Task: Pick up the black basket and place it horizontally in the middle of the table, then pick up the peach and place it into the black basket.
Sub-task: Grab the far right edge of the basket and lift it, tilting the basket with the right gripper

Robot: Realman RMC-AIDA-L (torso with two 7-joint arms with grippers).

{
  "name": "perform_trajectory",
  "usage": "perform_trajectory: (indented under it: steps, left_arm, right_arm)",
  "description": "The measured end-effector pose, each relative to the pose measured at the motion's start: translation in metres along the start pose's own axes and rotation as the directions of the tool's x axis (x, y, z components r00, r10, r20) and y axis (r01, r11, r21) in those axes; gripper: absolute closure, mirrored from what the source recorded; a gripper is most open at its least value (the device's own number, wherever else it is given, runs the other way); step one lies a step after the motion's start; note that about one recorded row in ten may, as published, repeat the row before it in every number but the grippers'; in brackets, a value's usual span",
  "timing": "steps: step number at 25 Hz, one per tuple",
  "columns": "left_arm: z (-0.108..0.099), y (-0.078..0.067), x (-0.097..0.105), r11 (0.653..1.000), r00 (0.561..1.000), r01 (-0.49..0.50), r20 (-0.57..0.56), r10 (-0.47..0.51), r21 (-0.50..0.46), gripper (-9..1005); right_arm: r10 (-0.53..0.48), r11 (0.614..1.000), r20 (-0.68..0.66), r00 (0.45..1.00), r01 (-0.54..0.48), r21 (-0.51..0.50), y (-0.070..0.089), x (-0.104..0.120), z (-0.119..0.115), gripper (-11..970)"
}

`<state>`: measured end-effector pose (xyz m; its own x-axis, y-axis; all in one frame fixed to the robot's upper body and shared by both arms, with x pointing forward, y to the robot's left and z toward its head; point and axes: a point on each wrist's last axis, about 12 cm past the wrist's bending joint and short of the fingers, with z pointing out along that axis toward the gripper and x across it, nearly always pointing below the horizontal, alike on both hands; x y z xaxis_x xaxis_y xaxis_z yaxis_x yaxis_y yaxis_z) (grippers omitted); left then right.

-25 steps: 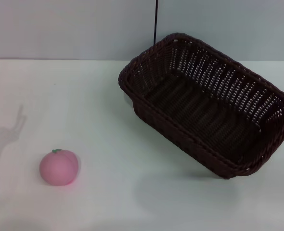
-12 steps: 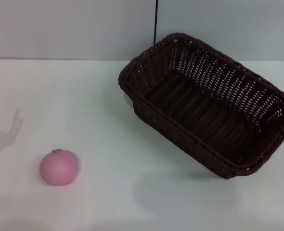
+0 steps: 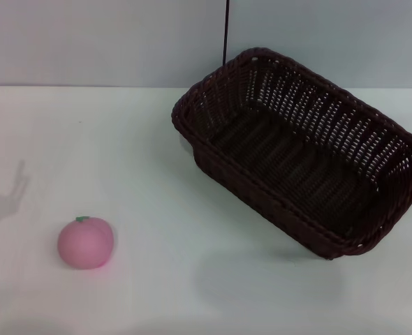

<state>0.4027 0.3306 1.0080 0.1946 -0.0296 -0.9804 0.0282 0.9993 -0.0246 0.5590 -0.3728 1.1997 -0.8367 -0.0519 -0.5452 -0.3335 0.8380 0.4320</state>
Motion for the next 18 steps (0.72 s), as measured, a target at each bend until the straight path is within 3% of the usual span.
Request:
perform_trajectory:
  steps: [10, 18]
  left_arm:
    - [-0.002, -0.002, 0.001, 1.0, 1.0, 0.008, -0.002, -0.008, 0.0, 175]
    - [-0.003, -0.003, 0.001, 1.0, 1.0, 0.013, -0.005, -0.013, -0.002, 176]
  right_arm:
    - [-0.055, 0.998, 0.029, 0.998, 0.056, -0.029, 0.006, -0.002, 0.063, 222]
    - [-0.081, 0.995, 0.03, 0.996, 0.082, -0.051, 0.006, -0.002, 0.093, 254]
